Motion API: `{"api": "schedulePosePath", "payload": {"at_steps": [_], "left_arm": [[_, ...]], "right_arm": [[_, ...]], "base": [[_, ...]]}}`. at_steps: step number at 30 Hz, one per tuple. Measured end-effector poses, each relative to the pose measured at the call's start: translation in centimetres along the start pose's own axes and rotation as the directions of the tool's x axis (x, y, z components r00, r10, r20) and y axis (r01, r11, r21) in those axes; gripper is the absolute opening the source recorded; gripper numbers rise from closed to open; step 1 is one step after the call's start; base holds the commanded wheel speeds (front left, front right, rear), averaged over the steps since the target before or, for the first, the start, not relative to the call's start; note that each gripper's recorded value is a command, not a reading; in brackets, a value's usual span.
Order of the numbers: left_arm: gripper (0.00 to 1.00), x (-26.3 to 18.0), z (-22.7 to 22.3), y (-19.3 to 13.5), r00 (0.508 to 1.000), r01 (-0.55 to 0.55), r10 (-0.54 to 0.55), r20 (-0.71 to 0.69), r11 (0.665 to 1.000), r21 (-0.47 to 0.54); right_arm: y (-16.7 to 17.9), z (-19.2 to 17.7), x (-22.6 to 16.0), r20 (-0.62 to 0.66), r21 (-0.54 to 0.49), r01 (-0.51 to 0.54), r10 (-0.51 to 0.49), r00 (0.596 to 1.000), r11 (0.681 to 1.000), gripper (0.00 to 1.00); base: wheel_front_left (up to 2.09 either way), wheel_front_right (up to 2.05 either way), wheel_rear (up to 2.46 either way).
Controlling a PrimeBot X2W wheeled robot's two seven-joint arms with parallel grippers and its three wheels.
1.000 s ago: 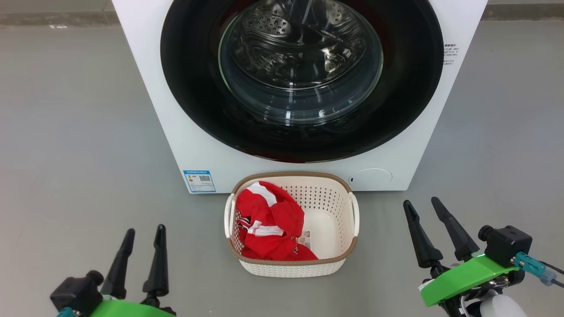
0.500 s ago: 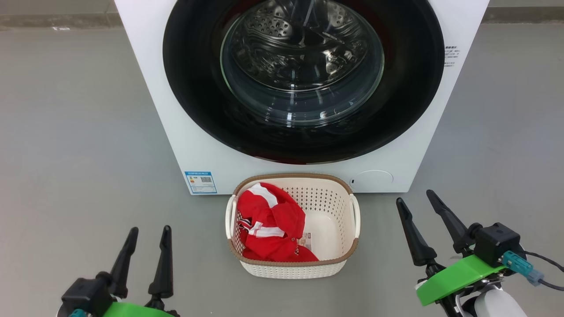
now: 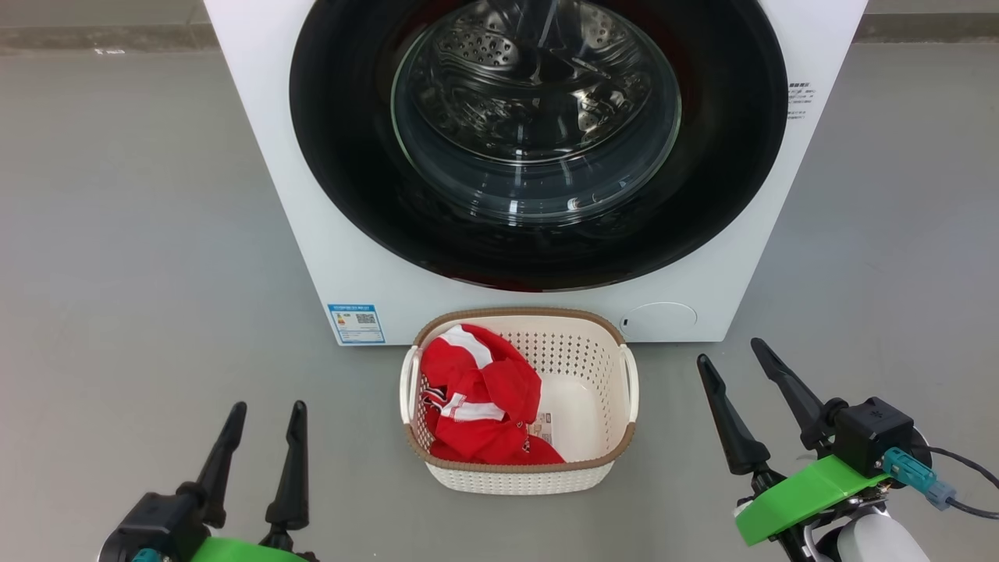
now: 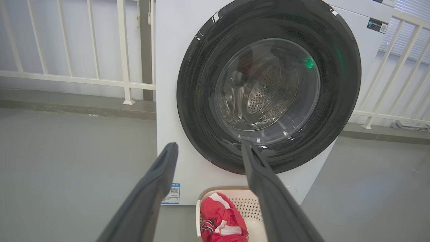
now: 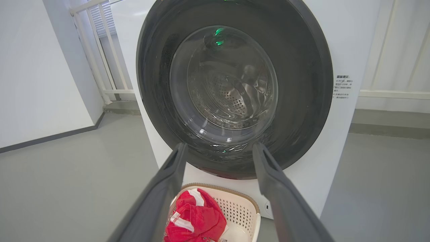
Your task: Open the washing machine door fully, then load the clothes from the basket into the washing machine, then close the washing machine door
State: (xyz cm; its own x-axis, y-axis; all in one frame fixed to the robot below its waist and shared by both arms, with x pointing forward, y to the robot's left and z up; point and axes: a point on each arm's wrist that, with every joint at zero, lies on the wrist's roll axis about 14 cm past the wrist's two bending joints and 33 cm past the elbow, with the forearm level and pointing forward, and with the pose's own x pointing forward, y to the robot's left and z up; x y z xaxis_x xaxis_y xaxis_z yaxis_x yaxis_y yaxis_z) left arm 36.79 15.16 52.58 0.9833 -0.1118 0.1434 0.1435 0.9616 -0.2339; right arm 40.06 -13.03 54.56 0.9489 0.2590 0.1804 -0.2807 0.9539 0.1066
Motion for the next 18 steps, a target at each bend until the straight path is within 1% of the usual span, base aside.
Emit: {"api": "schedulePosePath", "payload": {"at_steps": [18], "left_arm": [[1.0, -0.06, -0.03, 0.19, 1.0, -0.005, 0.005, -0.002, 1.0, 0.014]], "right_arm": [[-0.02, -0.05, 0.04, -0.001, 0.002, 0.002, -0.002, 1.0, 1.0, 1.0]], "base": [[0.0, 0.0, 0.0]]}}
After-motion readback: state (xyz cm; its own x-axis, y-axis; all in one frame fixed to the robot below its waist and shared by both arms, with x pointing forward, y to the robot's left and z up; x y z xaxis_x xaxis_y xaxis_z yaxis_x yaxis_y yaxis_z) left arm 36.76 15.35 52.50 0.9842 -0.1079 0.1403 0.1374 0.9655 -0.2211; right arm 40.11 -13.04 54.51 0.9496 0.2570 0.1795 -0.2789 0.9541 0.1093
